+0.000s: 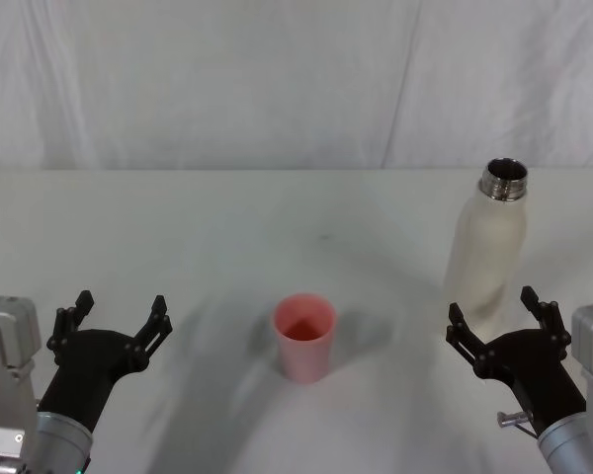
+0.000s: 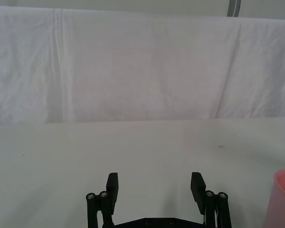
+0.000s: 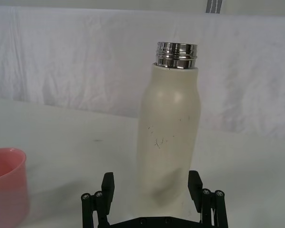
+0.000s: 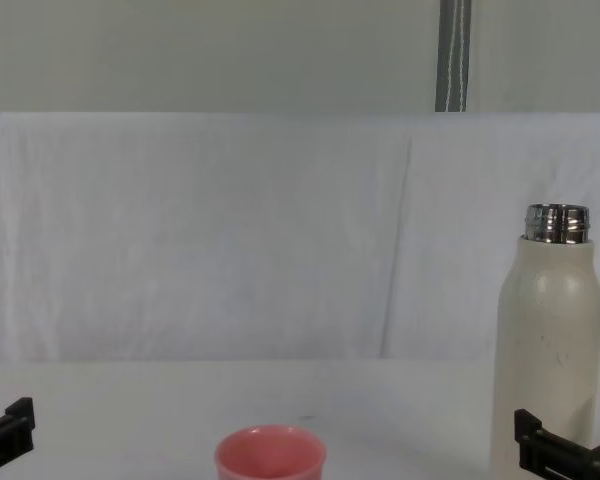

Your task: Grasp the thermos with one hand and pour water into the cup lid.

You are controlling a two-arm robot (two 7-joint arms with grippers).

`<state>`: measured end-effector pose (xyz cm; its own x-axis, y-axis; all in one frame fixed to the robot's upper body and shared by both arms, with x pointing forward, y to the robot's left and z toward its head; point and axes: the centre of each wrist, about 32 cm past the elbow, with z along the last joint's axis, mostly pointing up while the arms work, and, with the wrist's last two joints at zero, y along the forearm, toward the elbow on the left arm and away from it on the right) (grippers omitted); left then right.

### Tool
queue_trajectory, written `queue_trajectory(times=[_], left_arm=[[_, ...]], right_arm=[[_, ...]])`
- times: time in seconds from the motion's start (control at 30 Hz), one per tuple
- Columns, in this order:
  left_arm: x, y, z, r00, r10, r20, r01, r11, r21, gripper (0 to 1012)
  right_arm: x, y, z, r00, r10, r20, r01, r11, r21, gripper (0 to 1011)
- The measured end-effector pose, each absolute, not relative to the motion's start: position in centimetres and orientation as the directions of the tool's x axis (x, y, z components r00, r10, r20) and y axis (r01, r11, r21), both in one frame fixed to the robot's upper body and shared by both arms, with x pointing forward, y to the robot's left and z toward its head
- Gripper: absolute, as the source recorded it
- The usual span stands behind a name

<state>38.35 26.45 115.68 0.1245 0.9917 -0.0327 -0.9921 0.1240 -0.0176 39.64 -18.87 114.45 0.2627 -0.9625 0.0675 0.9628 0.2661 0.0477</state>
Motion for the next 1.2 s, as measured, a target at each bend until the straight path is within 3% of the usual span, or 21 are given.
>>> queue_trajectory(times=[1.2], left_arm=[[38.35, 26.45, 115.68, 0.124, 0.992, -0.033, -0.992, 0.124, -0.018, 1001]], right_arm=[[39.64, -18.87, 114.45, 0.263, -0.963, 0.067, 0.963, 0.266, 0.048, 1003]])
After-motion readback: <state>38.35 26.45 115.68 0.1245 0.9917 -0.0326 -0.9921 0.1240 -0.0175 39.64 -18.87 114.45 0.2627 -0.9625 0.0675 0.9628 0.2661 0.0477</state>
